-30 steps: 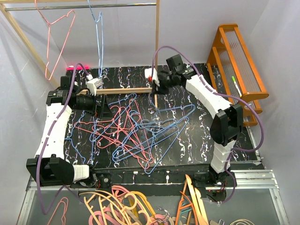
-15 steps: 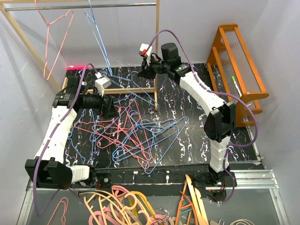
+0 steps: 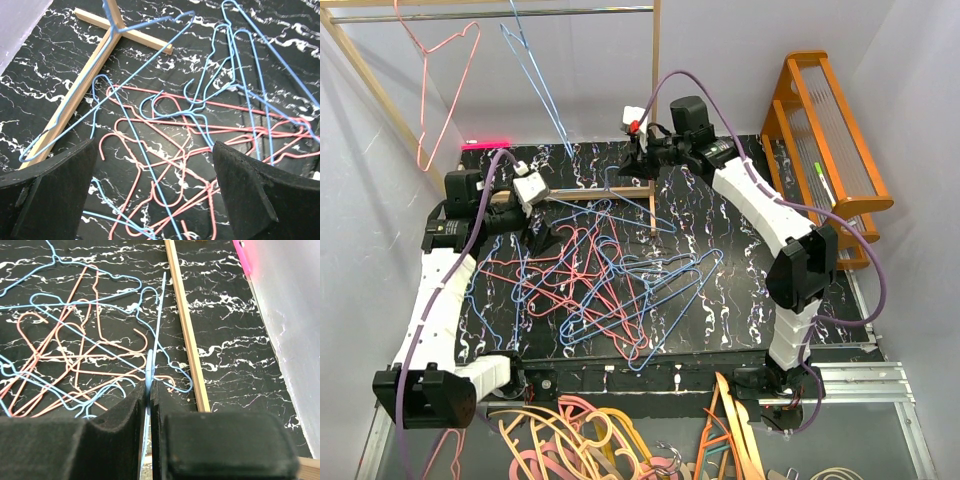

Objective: Organize the hangers

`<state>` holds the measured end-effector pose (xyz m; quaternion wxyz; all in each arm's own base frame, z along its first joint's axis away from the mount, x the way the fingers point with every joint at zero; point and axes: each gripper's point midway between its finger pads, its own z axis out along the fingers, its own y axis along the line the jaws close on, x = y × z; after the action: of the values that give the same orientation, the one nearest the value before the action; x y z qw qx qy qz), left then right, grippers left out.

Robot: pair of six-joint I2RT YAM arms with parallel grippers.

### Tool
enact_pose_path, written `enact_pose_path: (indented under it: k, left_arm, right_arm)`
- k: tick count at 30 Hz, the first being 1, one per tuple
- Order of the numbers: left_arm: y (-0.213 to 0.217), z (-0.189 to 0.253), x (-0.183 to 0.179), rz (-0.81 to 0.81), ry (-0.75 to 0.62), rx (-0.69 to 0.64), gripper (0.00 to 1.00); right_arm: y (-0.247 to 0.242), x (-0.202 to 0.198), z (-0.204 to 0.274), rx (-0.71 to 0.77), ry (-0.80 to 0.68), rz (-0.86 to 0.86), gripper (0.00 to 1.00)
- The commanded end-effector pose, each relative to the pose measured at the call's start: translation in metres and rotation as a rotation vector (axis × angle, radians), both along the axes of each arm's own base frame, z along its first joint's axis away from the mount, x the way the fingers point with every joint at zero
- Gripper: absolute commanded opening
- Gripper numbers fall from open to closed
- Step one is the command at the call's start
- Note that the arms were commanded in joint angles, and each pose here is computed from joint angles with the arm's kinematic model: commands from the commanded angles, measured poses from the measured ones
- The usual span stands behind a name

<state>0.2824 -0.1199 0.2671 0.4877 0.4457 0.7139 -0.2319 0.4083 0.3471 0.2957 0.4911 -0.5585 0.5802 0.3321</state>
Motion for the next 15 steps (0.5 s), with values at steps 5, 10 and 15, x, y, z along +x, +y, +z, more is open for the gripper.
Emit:
enact_pose_path:
  k: [5,10,15]
  left_arm:
    - [0.021,-0.015,0.029,-0.100,-0.189,0.019,0.97]
    - [0.026,-0.010,0.052,-0.122,-0.259,0.009,0.97]
    - [0.021,-0.026,0.054,-0.205,-0.263,0.004,0.97]
  right_arm:
    - [-0.013,-0.039,0.063,0.028,-0.159,0.114,0.08]
    - [-0.020,-0.049,0.060,0.000,-0.166,0.133,0.08]
    - [-0.020,-0.055,0.068,0.021,-0.156,0.138,0.08]
